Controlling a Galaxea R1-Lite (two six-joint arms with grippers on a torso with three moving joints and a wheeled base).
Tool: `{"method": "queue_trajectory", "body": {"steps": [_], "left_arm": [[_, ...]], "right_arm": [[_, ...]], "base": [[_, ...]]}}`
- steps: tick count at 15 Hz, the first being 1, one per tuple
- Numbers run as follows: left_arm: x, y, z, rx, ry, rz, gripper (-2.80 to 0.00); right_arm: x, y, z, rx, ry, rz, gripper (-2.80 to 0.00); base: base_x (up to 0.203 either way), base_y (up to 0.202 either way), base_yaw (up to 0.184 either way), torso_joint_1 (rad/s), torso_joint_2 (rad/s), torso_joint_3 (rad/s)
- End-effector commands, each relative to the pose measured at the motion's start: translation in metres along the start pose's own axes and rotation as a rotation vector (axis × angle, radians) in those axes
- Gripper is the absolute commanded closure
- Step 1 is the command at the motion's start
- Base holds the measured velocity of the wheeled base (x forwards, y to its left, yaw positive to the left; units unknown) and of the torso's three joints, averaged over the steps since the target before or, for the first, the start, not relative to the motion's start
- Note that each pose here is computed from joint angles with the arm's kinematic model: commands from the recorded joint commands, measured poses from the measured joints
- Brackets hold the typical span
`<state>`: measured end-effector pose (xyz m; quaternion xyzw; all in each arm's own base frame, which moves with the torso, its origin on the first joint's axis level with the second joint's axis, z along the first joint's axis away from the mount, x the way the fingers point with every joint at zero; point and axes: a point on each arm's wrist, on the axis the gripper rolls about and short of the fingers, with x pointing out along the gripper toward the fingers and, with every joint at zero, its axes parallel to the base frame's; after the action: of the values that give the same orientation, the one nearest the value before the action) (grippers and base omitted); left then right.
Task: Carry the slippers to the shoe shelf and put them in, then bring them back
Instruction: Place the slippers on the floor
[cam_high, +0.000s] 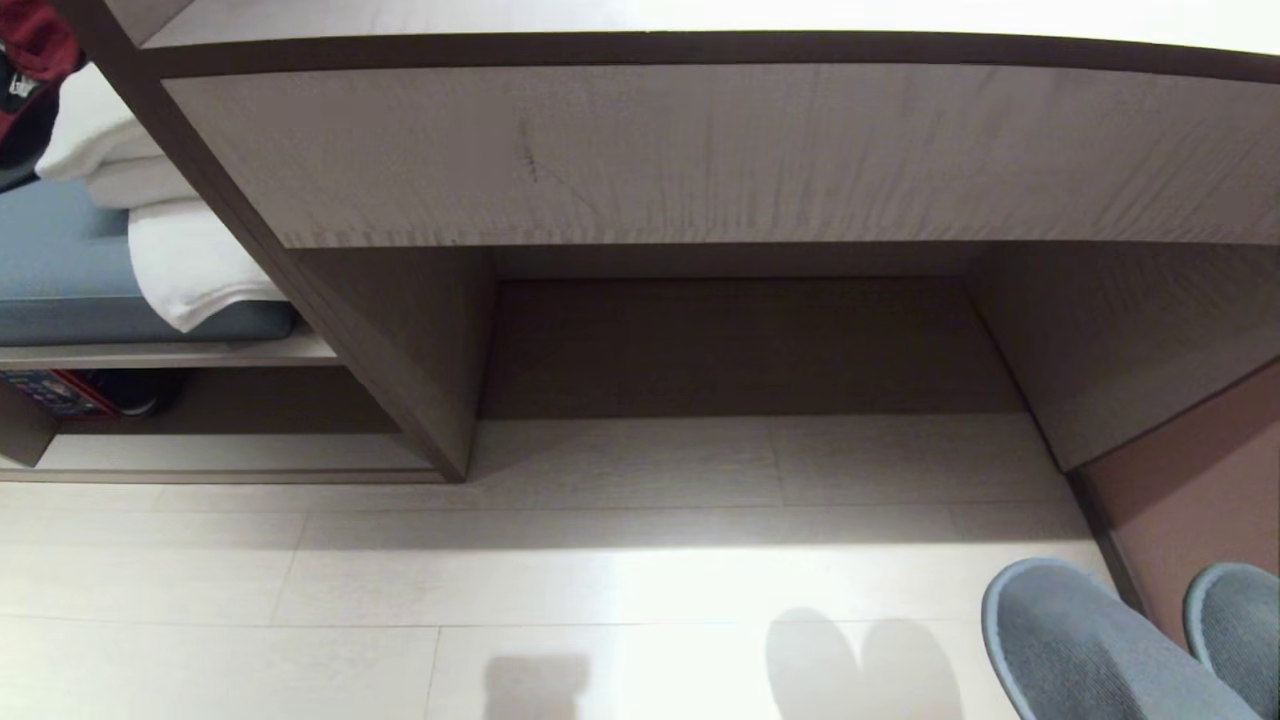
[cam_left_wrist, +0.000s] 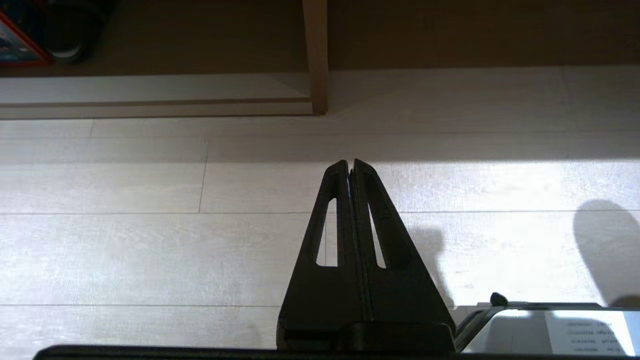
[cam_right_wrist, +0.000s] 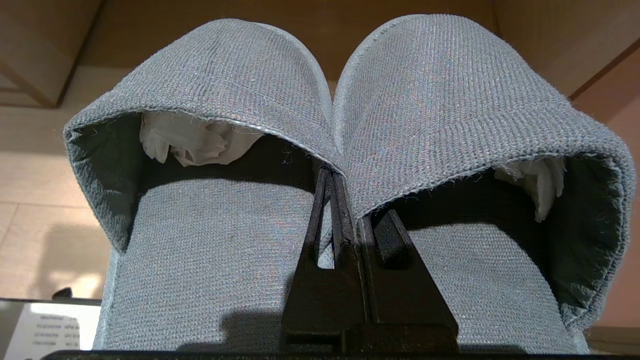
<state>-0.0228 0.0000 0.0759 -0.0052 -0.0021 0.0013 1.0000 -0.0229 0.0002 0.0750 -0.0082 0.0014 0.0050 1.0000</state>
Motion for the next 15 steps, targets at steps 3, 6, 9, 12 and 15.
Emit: {"method": "queue_trajectory", "body": {"steps": [3, 6, 9, 12, 15], "left_arm": [[0.0001, 0.0000, 0.0001, 0.000, 0.001, 0.001, 0.00], [0.0000, 0.0000, 0.0000, 0.000, 0.000, 0.001, 0.00], [0.0001, 0.0000, 0.0001, 0.000, 0.001, 0.001, 0.00], [0.0001, 0.0000, 0.0001, 0.000, 0.001, 0.001, 0.00], [0.0001, 0.0000, 0.0001, 0.000, 0.001, 0.001, 0.00]], "right_arm": [[0.0001, 0.0000, 0.0000, 0.000, 0.002, 0.001, 0.00], [0.0001, 0.0000, 0.0000, 0.000, 0.002, 0.001, 0.00], [0.0001, 0.0000, 0.0000, 0.000, 0.002, 0.001, 0.00], [0.0001, 0.0000, 0.0000, 0.000, 0.002, 0.002, 0.00], [0.0001, 0.0000, 0.0000, 0.000, 0.002, 0.001, 0.00]], "base": [[0.000, 0.000, 0.000, 0.003, 0.00, -0.195], [0.000, 0.000, 0.000, 0.004, 0.00, -0.194], [0.000, 0.000, 0.000, 0.001, 0.00, -0.199], [0.000, 0.000, 0.000, 0.002, 0.00, -0.201], [0.000, 0.000, 0.000, 0.003, 0.00, -0.195]]}}
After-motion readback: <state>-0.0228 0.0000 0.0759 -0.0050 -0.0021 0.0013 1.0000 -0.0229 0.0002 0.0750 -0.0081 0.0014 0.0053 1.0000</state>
